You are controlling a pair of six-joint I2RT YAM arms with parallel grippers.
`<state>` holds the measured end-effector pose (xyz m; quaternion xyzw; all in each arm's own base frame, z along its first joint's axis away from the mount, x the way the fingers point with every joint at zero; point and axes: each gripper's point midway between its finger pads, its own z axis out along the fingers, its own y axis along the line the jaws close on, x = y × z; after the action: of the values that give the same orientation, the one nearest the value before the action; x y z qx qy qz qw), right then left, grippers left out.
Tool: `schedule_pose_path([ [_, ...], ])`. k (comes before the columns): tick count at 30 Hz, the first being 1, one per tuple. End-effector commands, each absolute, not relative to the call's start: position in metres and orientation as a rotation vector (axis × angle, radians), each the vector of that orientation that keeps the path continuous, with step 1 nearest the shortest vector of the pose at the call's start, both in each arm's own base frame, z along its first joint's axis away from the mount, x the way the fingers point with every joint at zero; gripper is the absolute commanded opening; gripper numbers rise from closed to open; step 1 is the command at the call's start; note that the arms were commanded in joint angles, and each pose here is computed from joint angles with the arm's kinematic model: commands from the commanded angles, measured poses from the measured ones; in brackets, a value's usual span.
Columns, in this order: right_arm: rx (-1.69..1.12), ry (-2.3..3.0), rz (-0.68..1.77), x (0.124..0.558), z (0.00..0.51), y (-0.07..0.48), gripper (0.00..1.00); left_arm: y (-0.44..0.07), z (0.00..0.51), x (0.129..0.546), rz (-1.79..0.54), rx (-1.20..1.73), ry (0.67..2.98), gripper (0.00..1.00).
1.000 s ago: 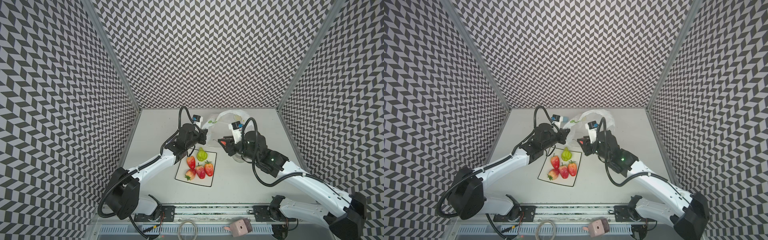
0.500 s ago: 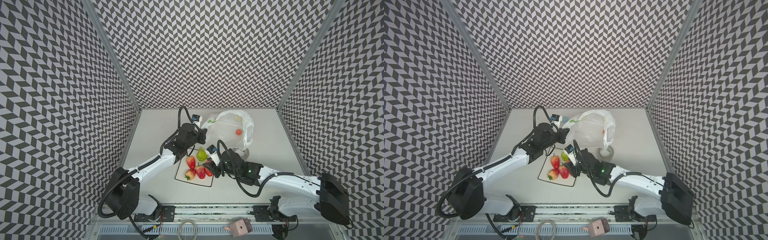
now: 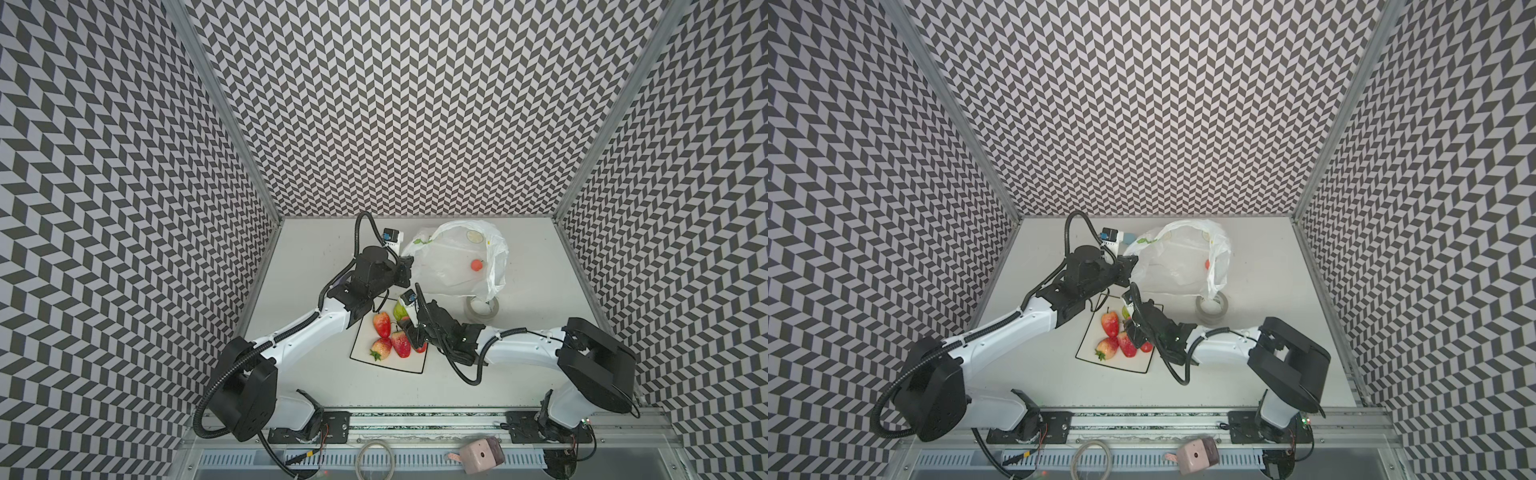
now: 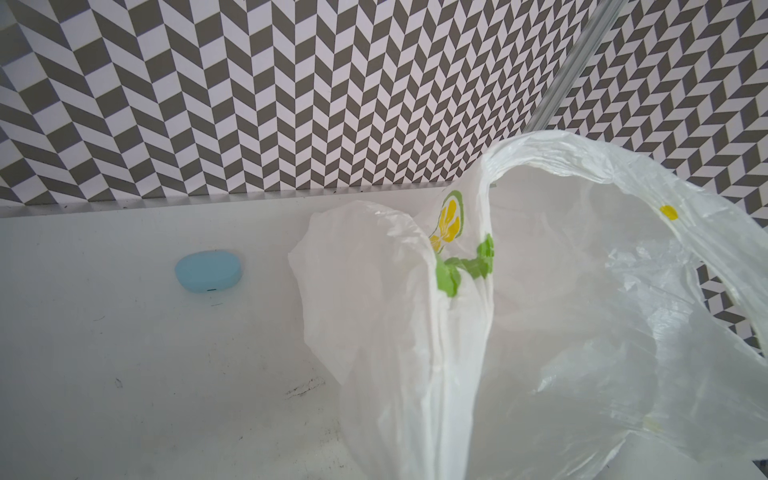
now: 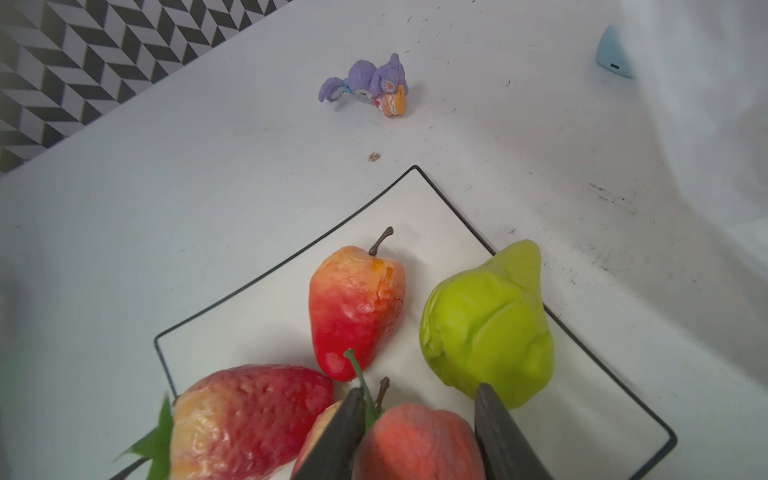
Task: Take the fake fruits out of the plastic bag
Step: 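Lower the red cherry onto the paper sheet and open the right gripper, then move the right gripper back into the bag above the last red cherry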
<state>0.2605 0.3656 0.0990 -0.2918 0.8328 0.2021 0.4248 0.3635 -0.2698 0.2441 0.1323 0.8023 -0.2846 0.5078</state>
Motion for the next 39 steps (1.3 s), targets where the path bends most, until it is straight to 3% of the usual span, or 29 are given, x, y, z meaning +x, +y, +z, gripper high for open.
schedule_pose_path([
  [1, -0.650, 2.010, 0.511, 0.276, 0.120, 0.374, 0.52, -0.266, 0.262, 0.365, -0.677, 0.312, 1.891, 0.00],
  [9, -0.695, 1.942, 0.563, 0.266, 0.146, 0.373, 0.74, -0.266, 0.264, 0.366, -0.677, 0.313, 1.886, 0.00],
  [19, -0.805, 1.766, 0.671, 0.233, 0.206, 0.356, 0.83, -0.267, 0.264, 0.367, -0.683, 0.309, 1.879, 0.00],
  [29, -0.619, 1.632, 0.690, 0.220, 0.284, 0.298, 0.82, -0.270, 0.264, 0.368, -0.697, 0.317, 1.876, 0.00],
  [34, -0.359, 1.713, 0.653, 0.254, 0.308, 0.262, 0.78, -0.271, 0.265, 0.368, -0.702, 0.320, 1.872, 0.00],
  [39, -0.190, 1.883, 0.516, 0.298, 0.301, 0.246, 0.65, -0.269, 0.264, 0.367, -0.696, 0.321, 1.872, 0.00],
])
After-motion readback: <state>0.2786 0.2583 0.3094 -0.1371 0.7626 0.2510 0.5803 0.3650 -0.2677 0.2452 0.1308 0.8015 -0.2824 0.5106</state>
